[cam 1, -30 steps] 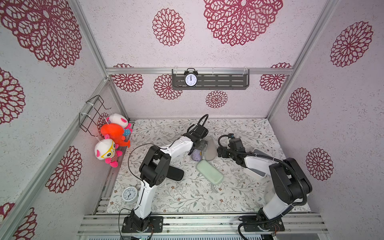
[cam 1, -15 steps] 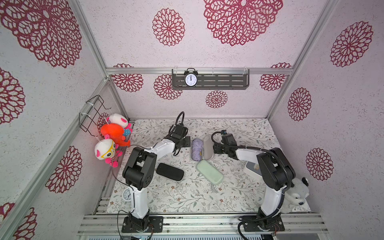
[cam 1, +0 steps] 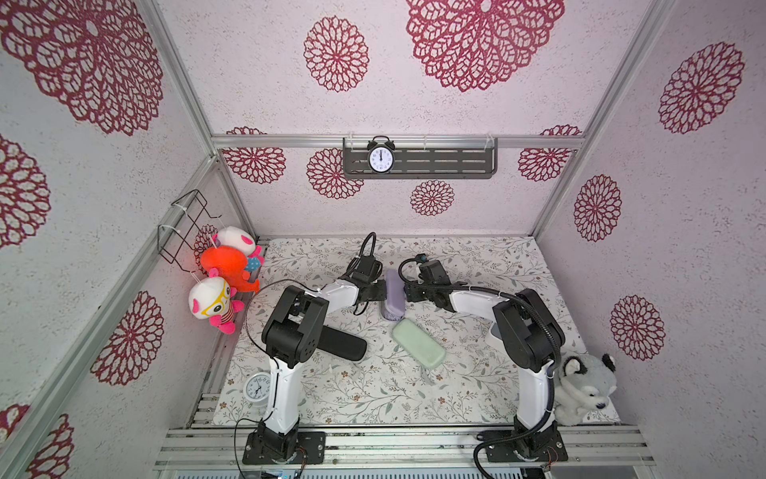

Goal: Put umbrellas into zippered umbrella sleeves
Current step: Close the umbrella sleeve at the center of the board.

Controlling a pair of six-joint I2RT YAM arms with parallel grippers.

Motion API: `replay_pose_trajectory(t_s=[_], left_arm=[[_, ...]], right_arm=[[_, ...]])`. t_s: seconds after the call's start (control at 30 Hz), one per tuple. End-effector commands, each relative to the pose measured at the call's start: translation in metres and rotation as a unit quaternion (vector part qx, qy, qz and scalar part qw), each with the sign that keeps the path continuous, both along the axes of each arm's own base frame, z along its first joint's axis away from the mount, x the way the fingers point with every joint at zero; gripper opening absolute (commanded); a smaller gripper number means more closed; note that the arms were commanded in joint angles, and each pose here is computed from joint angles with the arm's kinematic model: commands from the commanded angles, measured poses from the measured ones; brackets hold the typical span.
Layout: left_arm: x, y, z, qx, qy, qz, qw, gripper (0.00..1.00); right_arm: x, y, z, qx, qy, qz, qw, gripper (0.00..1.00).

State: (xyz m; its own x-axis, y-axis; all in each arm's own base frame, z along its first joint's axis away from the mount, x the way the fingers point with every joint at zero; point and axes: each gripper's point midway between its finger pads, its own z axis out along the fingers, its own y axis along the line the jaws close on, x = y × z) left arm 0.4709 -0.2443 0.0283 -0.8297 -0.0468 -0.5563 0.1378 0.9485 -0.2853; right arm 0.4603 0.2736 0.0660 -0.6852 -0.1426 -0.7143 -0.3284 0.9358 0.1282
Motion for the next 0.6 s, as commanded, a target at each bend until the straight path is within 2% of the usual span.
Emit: replay_pose_trajectory(t_s=[0.0,0.07,0.13,0.17,0.27,0.33,0.47,0.57], left_arm=[[-0.002,-0.014,0.008,-0.036,-0.009,-0.022,0.999,0.44],[-0.002,-0.005,0.017,-0.056,-0.006,-0.016,0.998,0.47],[-0.001,0.007,0.029,-0.053,-0.022,-0.006,0.998,0.56],[-0.002,0.011,0.037,-0.050,-0.030,-0.004,0.998,0.57],[-0.006,0.025,0.063,-0.030,-0.042,0.008,0.999,0.58],[-0.008,0.040,0.068,-0.005,-0.053,0.024,0.998,0.60],[-0.009,0.042,0.074,-0.060,-0.066,0.041,0.995,0.62],[-0.002,0.035,0.085,-0.103,-0.100,0.052,0.988,0.69]], right_arm=[[-0.009,0.028,0.008,-0.013,-0.012,0.048,0.999,0.75],[-0.012,0.025,0.003,-0.029,-0.008,0.054,0.998,0.75],[-0.010,0.010,0.001,-0.061,-0.011,0.037,0.997,0.74],[-0.009,0.003,0.001,-0.067,-0.013,0.030,0.997,0.75],[-0.008,0.006,0.011,-0.028,-0.019,0.041,0.999,0.74],[-0.008,0.012,0.018,-0.012,-0.024,0.048,0.998,0.75],[-0.009,0.021,0.031,0.016,-0.031,0.060,0.998,0.75],[-0.008,0.023,0.029,0.009,-0.027,0.061,0.998,0.75]])
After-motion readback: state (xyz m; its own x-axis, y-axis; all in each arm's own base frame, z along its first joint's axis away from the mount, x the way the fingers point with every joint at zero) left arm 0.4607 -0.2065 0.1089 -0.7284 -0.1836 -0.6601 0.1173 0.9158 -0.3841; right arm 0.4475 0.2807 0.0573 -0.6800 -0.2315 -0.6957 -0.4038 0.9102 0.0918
